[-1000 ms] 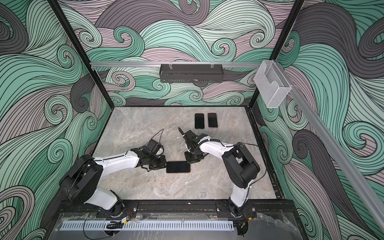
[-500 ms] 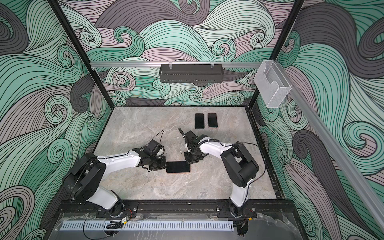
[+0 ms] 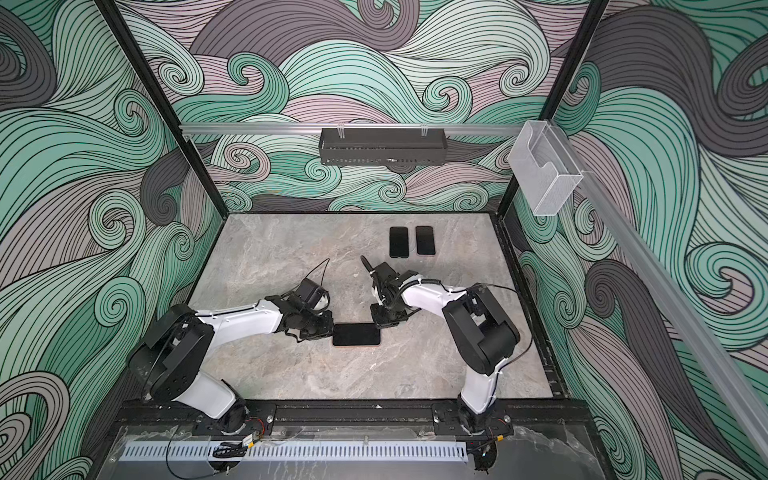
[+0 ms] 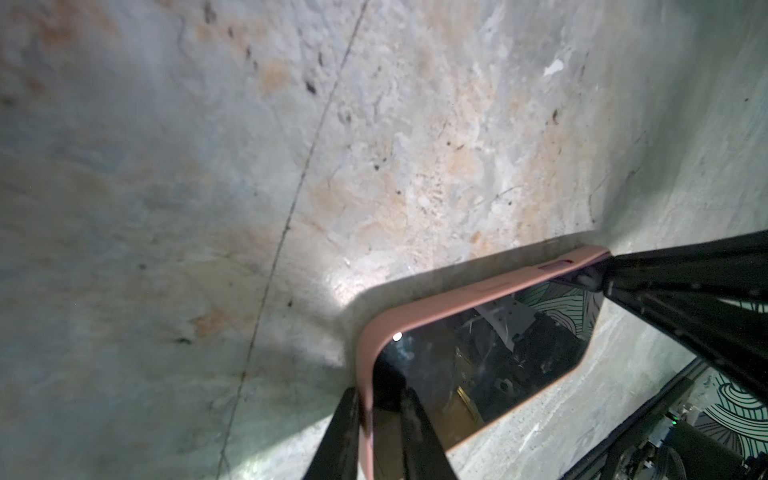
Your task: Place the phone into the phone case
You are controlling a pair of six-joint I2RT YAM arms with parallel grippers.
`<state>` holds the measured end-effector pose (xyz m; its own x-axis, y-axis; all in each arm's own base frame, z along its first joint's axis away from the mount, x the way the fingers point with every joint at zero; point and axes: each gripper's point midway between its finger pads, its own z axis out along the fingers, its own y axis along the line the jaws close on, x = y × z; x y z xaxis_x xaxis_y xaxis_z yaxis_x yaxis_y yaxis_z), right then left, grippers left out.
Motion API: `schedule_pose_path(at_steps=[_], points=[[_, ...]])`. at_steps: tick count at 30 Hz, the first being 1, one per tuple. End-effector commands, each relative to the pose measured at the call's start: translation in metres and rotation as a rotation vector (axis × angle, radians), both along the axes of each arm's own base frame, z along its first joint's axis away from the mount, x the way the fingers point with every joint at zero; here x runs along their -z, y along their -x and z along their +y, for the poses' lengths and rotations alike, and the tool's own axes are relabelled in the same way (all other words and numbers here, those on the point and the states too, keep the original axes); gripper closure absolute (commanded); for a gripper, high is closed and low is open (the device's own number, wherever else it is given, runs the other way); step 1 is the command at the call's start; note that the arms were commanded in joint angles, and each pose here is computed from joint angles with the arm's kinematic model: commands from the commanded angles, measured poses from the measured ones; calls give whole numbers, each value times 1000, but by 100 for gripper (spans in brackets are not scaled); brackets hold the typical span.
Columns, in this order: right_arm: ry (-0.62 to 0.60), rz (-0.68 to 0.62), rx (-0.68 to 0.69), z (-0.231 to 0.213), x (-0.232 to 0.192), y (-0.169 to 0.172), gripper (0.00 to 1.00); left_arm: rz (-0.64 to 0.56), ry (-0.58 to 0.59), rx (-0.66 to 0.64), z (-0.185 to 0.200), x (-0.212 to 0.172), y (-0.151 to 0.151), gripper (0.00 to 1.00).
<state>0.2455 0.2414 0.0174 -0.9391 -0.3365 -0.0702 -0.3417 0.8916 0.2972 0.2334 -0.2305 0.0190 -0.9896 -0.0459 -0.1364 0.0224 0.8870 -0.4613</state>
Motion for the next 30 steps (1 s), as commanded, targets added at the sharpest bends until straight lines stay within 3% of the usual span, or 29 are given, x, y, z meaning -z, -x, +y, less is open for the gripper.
schedule_pose_path(at_steps=[1, 8, 20, 27, 30], points=[[117, 130, -22, -20, 43, 34, 87, -8, 6, 19, -5, -1, -4, 79], [190, 148, -57, -20, 56, 42, 88, -3, 9, 21, -6, 0, -4, 79], [188, 111, -83, -11, 49, 37, 85, -2, 5, 21, -5, 0, -2, 79], [127, -10, -139, 1, 12, 18, 73, -18, -22, -8, 2, -5, -4, 76], [94, -103, -181, 8, -16, 5, 62, -35, -44, -32, 9, -9, -6, 65]])
